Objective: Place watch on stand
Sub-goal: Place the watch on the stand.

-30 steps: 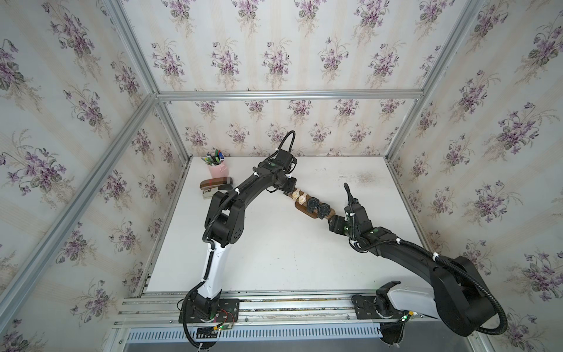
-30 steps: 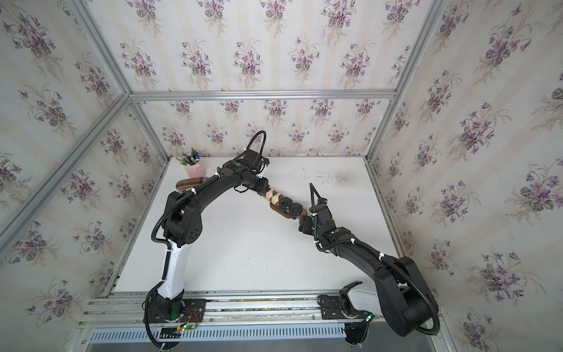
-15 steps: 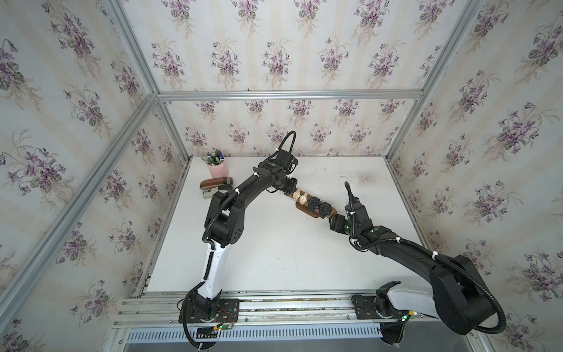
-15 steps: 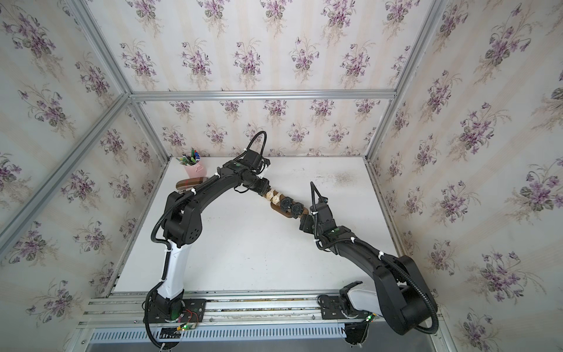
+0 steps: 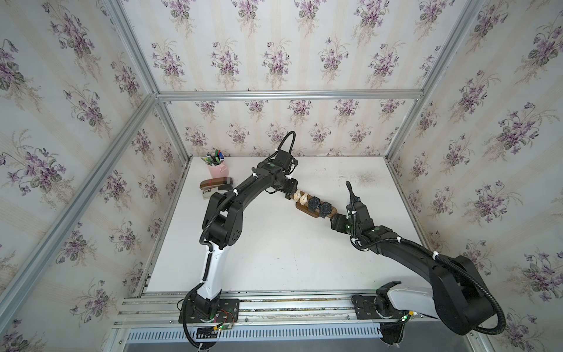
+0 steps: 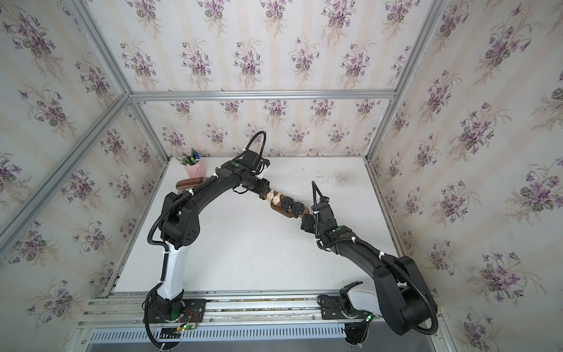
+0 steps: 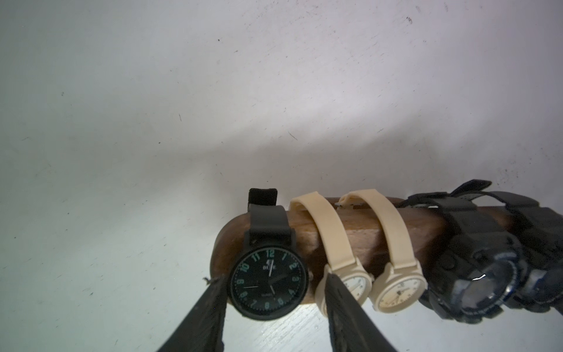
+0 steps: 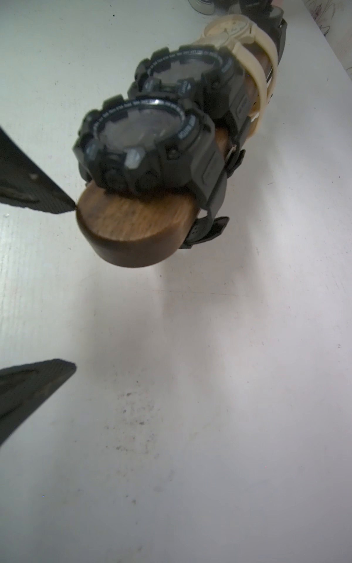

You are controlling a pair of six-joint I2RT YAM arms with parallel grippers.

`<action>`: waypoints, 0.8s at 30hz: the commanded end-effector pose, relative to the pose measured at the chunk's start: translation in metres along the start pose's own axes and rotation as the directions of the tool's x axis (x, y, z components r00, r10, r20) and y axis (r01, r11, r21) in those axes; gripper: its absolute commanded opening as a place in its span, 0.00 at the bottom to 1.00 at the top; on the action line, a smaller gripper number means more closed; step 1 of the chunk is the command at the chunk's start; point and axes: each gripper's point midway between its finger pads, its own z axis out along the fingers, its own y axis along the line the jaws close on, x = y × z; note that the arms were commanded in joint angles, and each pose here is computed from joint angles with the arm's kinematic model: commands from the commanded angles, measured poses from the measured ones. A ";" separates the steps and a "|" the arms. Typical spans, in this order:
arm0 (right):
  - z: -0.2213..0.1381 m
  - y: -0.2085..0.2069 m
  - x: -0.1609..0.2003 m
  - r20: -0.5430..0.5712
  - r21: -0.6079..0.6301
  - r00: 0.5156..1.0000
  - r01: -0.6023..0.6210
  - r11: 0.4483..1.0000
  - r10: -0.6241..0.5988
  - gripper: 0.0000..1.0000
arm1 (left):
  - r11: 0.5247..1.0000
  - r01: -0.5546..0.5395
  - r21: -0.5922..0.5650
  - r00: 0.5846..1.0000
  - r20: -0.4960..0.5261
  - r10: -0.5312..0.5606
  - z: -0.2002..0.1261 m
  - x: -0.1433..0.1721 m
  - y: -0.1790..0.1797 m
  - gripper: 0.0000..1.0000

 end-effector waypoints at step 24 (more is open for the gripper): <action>-0.065 0.000 -0.049 0.169 0.022 0.986 0.012 1.000 -0.016 0.78 | 0.952 0.270 -0.145 0.910 0.361 -0.203 -0.130 0.013 0.039 0.76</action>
